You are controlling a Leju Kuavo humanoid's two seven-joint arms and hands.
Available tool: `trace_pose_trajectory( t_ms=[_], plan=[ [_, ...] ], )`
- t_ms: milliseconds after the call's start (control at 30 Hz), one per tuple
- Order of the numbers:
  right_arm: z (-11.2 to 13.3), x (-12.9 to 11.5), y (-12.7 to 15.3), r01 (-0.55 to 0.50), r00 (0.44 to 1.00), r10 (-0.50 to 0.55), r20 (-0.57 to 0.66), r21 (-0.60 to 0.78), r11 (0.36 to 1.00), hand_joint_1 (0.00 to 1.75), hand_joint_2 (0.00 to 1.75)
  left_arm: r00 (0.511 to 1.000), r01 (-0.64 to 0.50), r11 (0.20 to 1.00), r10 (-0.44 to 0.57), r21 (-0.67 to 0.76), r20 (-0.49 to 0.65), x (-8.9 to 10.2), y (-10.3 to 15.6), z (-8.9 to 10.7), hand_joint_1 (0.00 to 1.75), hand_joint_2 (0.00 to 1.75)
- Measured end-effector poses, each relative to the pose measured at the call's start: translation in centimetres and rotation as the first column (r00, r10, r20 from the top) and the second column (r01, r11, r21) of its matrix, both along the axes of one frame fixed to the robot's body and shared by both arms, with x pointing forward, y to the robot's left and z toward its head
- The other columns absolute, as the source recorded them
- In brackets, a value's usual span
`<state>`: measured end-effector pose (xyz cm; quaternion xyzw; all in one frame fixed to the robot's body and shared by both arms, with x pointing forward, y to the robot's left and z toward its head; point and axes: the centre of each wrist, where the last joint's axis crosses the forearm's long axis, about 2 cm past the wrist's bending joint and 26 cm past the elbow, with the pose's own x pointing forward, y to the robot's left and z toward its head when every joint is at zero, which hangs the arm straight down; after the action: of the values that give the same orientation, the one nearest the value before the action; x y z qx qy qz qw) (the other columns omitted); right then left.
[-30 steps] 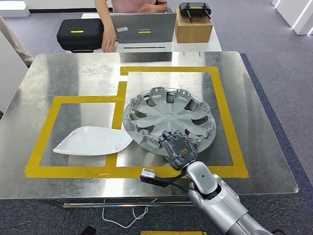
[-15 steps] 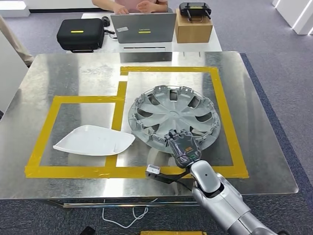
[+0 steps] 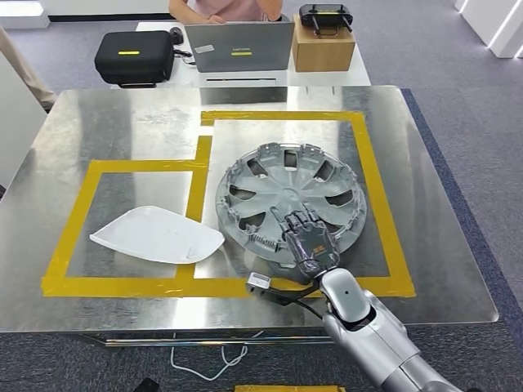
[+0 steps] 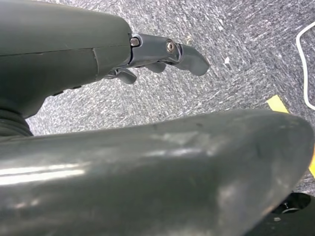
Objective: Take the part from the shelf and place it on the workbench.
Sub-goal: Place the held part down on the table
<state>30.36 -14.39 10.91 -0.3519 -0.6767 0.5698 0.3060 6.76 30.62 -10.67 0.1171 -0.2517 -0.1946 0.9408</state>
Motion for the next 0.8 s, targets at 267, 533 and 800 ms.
trace_pose_trajectory(
  t_ms=[267, 533, 800],
  plan=[
    [0.01, -0.16, -0.02, 0.003, 1.0, -0.003, -0.007, 0.009, 1.0, 0.0, 0.0, 1.0, 0.0, 1.0, 0.0, 0.02, 0.007, -0.11, 0.06, 0.0, 0.0, 0.0],
    [0.08, -0.38, 0.03, 0.002, 1.0, -0.002, -0.007, 0.017, 1.0, 0.0, 0.0, 1.0, 0.01, 0.999, -0.01, 0.036, 0.012, -0.11, 0.04, 0.0, 0.0, 0.0],
    [0.1, -0.59, 0.04, 0.004, 1.0, -0.003, -0.01, 0.026, 1.0, 0.0, 0.0, 1.0, 0.006, 0.999, -0.006, 0.039, 0.005, -0.19, 0.05, -0.01, 0.0, 0.0]
  ],
)
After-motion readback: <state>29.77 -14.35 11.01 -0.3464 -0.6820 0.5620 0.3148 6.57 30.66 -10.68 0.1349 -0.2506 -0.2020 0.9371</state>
